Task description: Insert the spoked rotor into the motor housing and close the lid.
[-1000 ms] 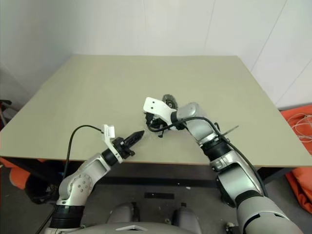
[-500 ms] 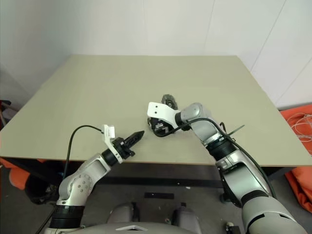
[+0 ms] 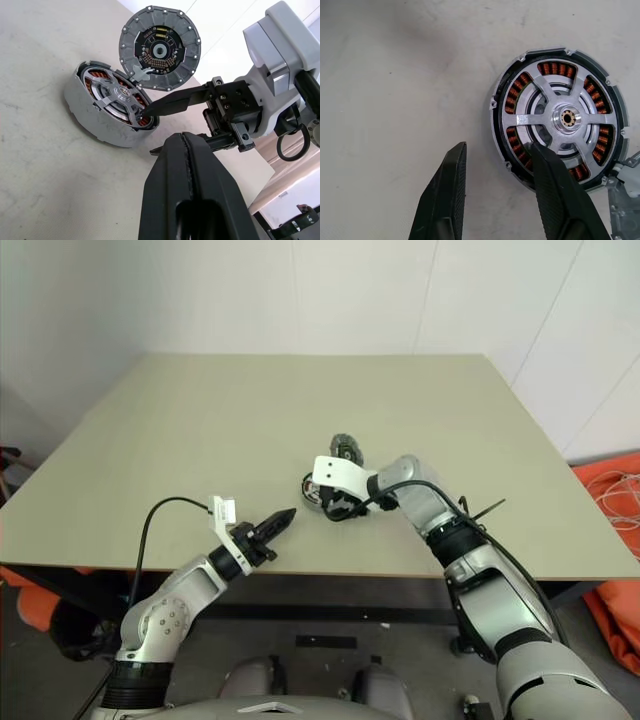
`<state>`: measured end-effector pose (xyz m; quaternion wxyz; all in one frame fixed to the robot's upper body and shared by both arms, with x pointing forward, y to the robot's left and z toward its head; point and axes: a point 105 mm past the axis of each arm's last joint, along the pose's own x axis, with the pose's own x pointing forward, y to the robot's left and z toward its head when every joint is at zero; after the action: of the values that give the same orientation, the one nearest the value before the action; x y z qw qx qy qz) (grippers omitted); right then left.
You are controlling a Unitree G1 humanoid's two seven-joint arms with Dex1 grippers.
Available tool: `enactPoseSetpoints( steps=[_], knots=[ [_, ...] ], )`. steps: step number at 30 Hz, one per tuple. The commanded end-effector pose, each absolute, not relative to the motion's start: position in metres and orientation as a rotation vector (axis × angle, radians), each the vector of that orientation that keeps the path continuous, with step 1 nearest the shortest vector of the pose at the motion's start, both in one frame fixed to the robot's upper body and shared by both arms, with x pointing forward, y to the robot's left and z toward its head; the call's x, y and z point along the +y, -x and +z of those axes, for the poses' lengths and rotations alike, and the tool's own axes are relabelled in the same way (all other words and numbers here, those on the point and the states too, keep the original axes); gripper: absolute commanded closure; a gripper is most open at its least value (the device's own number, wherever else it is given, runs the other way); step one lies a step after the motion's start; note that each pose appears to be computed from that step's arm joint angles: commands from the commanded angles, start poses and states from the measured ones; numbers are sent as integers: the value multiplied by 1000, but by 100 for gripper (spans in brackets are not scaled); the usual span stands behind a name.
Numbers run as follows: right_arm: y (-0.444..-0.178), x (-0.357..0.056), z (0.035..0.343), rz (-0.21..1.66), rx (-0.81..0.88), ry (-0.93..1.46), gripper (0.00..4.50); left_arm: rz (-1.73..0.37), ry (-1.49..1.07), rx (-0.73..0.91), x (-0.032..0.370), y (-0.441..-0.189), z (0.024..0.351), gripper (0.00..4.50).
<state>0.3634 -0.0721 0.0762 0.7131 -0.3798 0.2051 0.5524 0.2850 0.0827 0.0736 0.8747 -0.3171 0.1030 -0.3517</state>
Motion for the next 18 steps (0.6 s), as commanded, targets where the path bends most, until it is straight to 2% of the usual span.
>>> enactPoseSetpoints(
  steps=[1,5,14,18],
  knots=[
    [-369,-71,84,1211,433,855,310,-752,654,163,82,-287,87,450],
    [-370,-69,86,1210,426,848,442,-750,655,159,82,-288,87,450],
    [-369,-65,92,1214,414,840,447,-750,658,153,82,-288,88,450],
    [-365,-58,97,1199,443,760,447,-749,660,152,81,-288,88,450]
  ],
)
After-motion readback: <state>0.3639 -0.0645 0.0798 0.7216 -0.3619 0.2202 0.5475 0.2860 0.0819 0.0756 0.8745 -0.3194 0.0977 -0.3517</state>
